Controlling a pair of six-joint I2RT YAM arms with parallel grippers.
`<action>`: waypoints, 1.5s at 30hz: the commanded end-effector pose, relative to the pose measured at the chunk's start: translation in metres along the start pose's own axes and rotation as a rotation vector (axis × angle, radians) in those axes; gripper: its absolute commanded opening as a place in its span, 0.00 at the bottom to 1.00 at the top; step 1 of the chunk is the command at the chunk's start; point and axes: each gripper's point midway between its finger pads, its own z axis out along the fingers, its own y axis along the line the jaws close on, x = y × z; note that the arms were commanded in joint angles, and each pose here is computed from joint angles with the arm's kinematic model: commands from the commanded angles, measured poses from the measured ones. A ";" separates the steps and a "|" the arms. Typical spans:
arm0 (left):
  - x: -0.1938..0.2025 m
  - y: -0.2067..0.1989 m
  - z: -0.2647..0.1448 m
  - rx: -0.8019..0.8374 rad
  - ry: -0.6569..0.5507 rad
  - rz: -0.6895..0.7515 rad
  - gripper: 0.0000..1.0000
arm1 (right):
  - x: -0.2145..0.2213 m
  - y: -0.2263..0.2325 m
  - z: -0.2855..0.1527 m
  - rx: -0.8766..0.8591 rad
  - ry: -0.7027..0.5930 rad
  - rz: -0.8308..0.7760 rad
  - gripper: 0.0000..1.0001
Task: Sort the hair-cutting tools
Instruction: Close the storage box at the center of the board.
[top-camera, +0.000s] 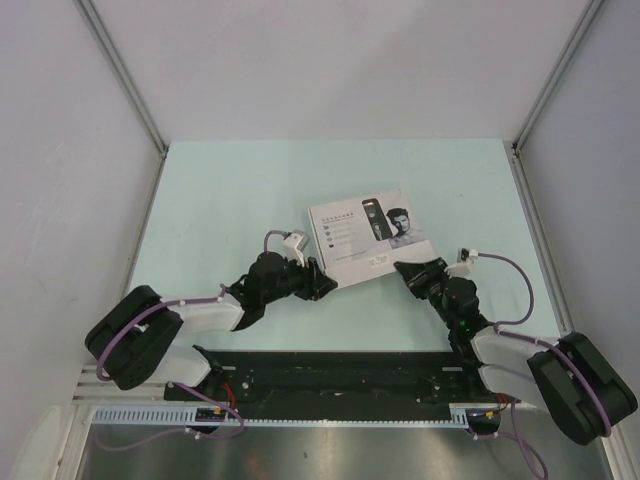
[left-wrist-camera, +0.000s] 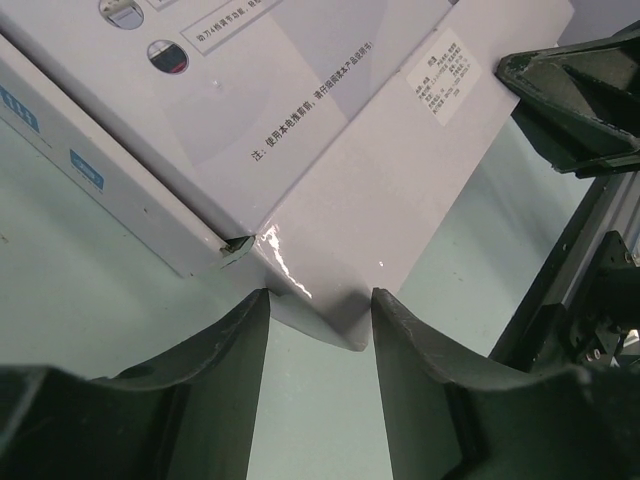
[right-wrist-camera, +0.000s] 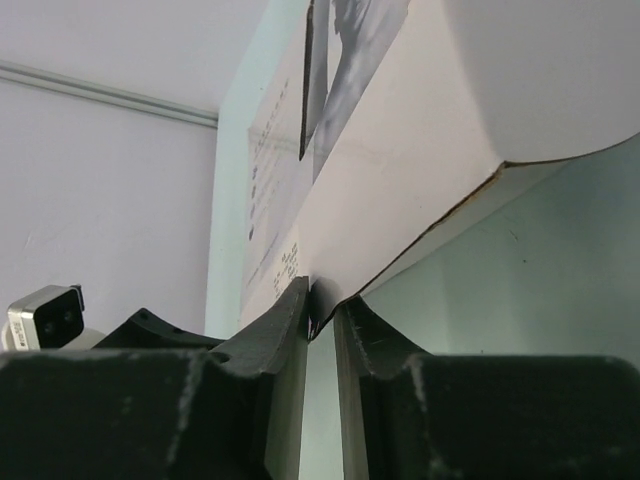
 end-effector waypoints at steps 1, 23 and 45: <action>-0.015 -0.008 0.005 0.016 -0.038 0.033 0.51 | 0.008 -0.017 -0.006 0.031 0.008 -0.020 0.22; -0.014 -0.002 0.001 -0.016 -0.046 0.050 0.48 | 0.014 -0.033 -0.010 0.077 0.017 0.000 0.28; -0.010 0.016 0.009 -0.091 -0.027 0.100 0.49 | 0.017 -0.041 -0.010 0.077 0.016 -0.006 0.25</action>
